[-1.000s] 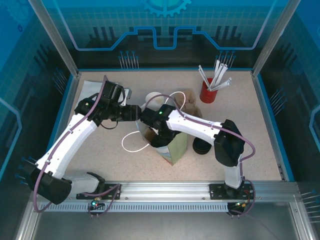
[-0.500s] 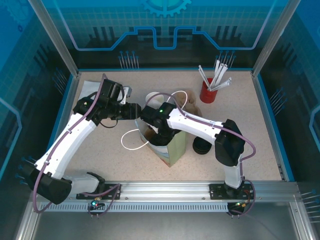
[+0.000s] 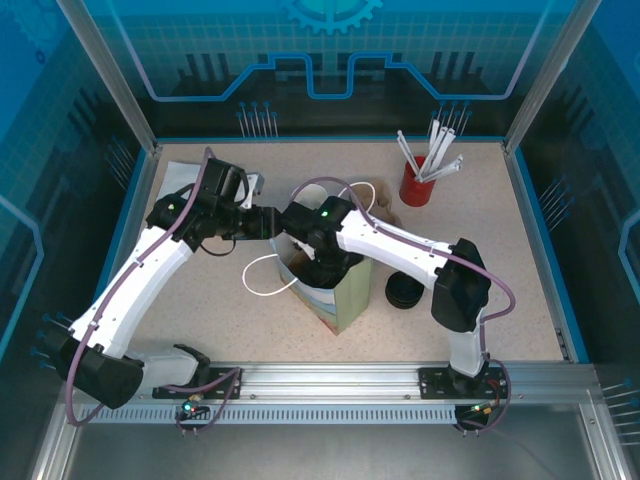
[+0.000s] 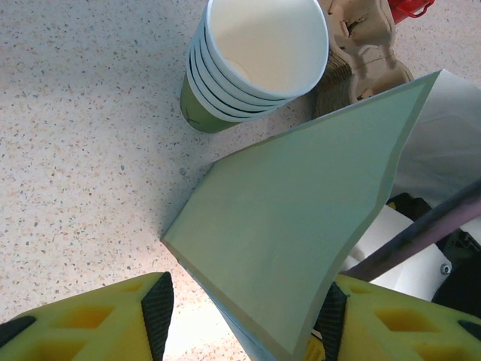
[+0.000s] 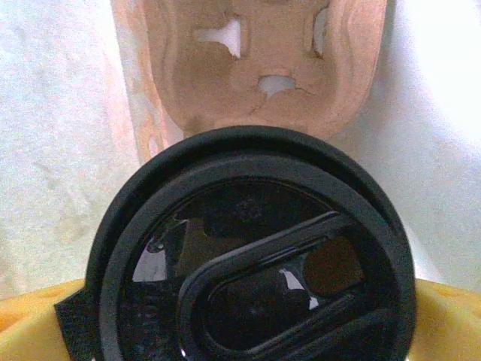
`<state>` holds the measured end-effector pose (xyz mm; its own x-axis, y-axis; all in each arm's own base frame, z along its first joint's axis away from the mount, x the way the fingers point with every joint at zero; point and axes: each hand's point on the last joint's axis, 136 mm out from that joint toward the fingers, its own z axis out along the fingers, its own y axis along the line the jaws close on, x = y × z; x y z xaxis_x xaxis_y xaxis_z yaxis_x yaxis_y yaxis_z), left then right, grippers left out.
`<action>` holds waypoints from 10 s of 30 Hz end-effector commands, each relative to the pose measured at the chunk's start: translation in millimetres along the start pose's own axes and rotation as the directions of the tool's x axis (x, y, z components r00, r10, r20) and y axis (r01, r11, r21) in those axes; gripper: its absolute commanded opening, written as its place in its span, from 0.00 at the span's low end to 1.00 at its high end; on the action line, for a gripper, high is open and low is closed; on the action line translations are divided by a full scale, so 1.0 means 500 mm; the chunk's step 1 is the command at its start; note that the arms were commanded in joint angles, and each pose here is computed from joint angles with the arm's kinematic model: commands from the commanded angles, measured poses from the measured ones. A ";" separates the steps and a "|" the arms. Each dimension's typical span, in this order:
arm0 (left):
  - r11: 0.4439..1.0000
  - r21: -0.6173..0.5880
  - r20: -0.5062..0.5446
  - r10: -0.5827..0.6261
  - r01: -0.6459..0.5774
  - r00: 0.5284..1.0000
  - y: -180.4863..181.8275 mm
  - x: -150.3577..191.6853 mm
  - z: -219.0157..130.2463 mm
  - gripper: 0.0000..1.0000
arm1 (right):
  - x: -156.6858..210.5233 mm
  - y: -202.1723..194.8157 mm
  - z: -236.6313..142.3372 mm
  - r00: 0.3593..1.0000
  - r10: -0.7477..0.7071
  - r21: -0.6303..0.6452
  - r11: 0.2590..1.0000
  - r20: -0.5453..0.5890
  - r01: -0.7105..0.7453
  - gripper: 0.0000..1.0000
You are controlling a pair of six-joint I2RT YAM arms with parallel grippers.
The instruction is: Pack the takeout coffee
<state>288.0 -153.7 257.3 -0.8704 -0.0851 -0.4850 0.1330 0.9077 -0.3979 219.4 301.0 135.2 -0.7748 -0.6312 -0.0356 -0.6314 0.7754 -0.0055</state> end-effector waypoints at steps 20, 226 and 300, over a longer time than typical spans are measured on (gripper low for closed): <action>1.000 0.000 -0.024 -0.010 0.010 1.000 0.002 0.007 0.002 0.64 | -0.002 -0.004 -0.142 0.994 0.011 -0.060 0.998 0.108 -0.004 1.00; 0.977 -0.177 0.524 -0.008 0.118 0.852 0.105 -0.076 -0.157 0.99 | 0.209 -0.184 -0.647 0.532 0.296 -0.345 0.939 0.793 -0.009 0.00; 0.867 -0.493 -0.015 -0.091 0.072 0.996 0.392 -0.133 0.041 0.80 | 0.168 -0.248 -0.523 0.489 0.171 -0.154 0.985 0.856 -0.076 1.00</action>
<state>378.9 13.5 202.0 -0.8451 -0.2433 -0.4761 -0.2350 0.9689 -0.0779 221.8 149.9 387.6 -0.5003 -0.1924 -0.8442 -0.5712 0.8061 0.1548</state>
